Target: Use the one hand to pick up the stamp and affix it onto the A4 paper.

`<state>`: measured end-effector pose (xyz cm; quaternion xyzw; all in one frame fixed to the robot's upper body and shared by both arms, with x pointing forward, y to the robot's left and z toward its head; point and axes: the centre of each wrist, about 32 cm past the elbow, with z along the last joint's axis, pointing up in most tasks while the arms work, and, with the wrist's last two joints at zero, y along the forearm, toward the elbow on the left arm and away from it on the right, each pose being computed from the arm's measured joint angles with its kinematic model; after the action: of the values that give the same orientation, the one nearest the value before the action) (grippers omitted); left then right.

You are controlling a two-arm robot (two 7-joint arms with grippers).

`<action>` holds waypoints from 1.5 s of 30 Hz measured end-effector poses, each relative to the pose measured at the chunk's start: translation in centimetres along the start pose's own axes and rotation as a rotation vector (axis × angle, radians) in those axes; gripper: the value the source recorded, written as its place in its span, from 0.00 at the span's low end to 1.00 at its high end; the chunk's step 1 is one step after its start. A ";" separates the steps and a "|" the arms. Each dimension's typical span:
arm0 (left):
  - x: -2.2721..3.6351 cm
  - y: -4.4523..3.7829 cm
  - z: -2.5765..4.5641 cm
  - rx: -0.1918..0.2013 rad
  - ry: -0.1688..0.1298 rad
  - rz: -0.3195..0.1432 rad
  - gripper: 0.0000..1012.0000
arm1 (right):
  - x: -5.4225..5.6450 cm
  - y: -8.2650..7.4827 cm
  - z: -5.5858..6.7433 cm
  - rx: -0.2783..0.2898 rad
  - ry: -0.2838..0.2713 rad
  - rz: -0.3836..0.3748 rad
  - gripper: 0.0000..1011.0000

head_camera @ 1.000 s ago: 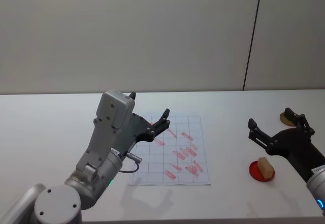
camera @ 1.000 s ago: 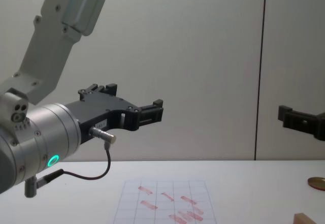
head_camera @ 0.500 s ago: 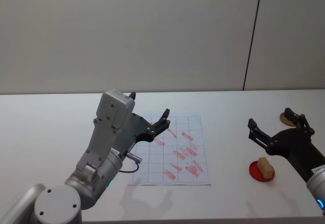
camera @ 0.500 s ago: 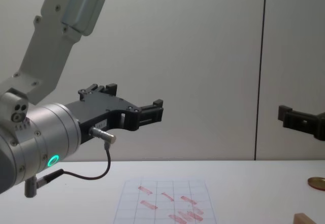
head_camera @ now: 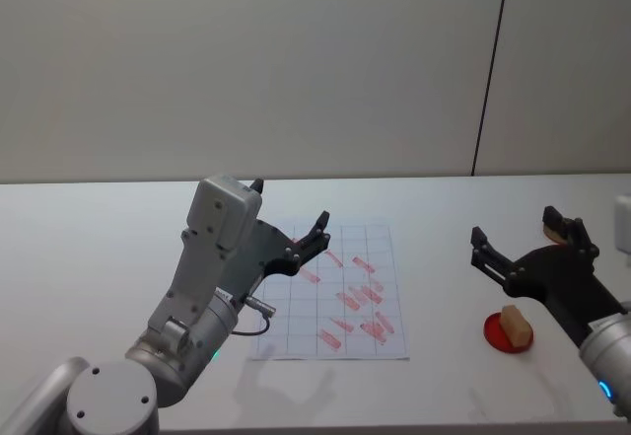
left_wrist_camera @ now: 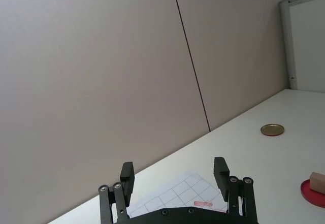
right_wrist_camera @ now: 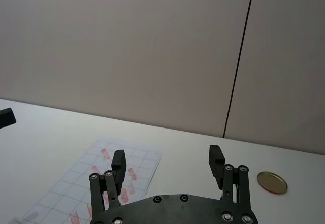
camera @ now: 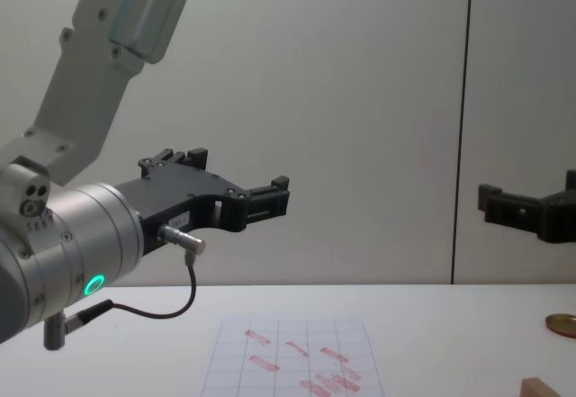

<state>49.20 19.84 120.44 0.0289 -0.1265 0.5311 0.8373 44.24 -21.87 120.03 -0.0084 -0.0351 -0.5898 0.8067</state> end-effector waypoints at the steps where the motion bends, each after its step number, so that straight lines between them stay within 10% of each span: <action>1: 0.00 0.00 0.00 0.000 0.000 0.000 0.98 | -0.1 0.1 0.1 -0.008 -0.003 -0.004 0.99; 17: 0.00 0.00 0.00 0.000 0.000 0.000 0.98 | -0.8 2.0 0.2 -0.149 -0.016 -0.077 0.99; 45: 0.00 0.00 0.00 0.000 0.000 0.000 0.98 | 2.7 3.8 -2.7 -0.347 0.025 -0.161 0.99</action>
<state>49.20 19.84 120.44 0.0289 -0.1265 0.5310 0.8374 48.84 -23.41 117.67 -0.1370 0.0767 -0.6498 0.7437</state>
